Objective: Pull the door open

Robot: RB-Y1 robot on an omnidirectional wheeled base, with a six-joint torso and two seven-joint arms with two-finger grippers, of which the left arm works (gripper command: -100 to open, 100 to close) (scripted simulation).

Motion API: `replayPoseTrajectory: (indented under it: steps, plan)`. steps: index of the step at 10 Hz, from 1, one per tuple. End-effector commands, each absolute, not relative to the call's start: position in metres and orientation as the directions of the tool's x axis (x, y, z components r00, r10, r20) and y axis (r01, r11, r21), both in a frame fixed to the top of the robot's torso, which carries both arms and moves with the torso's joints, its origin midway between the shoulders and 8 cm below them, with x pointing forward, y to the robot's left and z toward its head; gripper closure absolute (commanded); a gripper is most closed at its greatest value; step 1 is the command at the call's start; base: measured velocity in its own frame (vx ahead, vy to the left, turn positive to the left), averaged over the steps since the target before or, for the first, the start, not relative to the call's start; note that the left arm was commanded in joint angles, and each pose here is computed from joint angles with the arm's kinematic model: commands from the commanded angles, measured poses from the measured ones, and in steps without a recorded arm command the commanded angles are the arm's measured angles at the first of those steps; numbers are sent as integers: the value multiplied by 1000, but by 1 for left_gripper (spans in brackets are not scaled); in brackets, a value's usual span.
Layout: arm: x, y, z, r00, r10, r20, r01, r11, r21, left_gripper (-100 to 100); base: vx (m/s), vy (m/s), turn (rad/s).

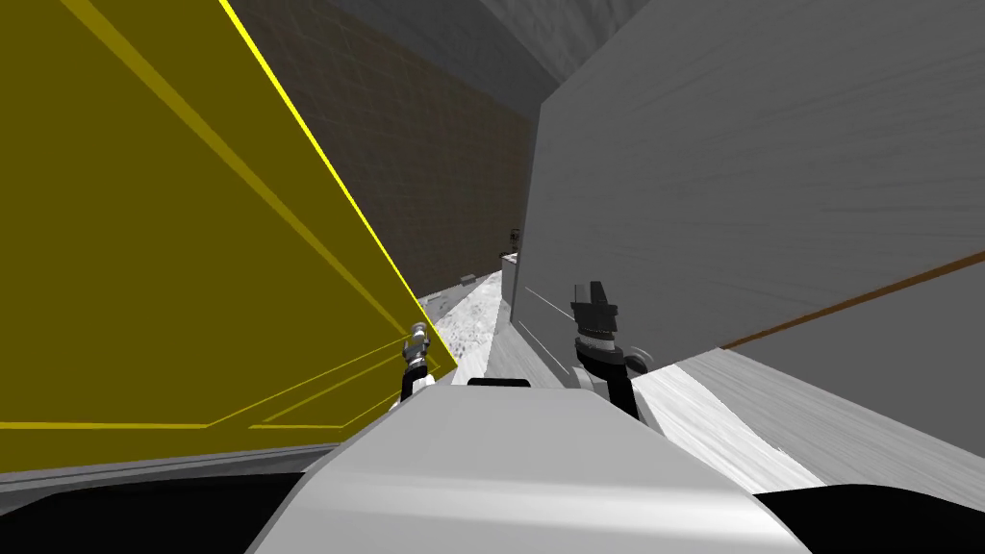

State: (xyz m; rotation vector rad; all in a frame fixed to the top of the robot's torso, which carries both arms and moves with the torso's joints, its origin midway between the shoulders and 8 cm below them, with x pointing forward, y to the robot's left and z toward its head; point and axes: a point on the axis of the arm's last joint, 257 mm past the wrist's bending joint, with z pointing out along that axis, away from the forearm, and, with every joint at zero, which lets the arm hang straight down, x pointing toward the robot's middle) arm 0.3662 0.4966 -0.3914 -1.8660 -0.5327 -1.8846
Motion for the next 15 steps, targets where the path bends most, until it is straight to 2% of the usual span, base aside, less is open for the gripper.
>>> replayPoseTrajectory:
  steps: [1, 2, 3, 8, 15]
  plan:
    - [358, 508, -392, -1, -35, 999, 558, -829, -29, -100, 121, 14, -40]
    - [360, 503, -392, 1, -36, 999, 556, -830, -30, -100, 54, 7, -6]
    - [360, 503, -392, 1, -36, 999, 556, -830, -30, 100, -6, 1, 14]
    - [360, 503, -392, 1, -36, 999, 556, -830, -30, 100, -9, 0, -4]
    - [379, 474, -391, -2, -11, 1000, 443, -897, -9, 100, -200, -1, -78]
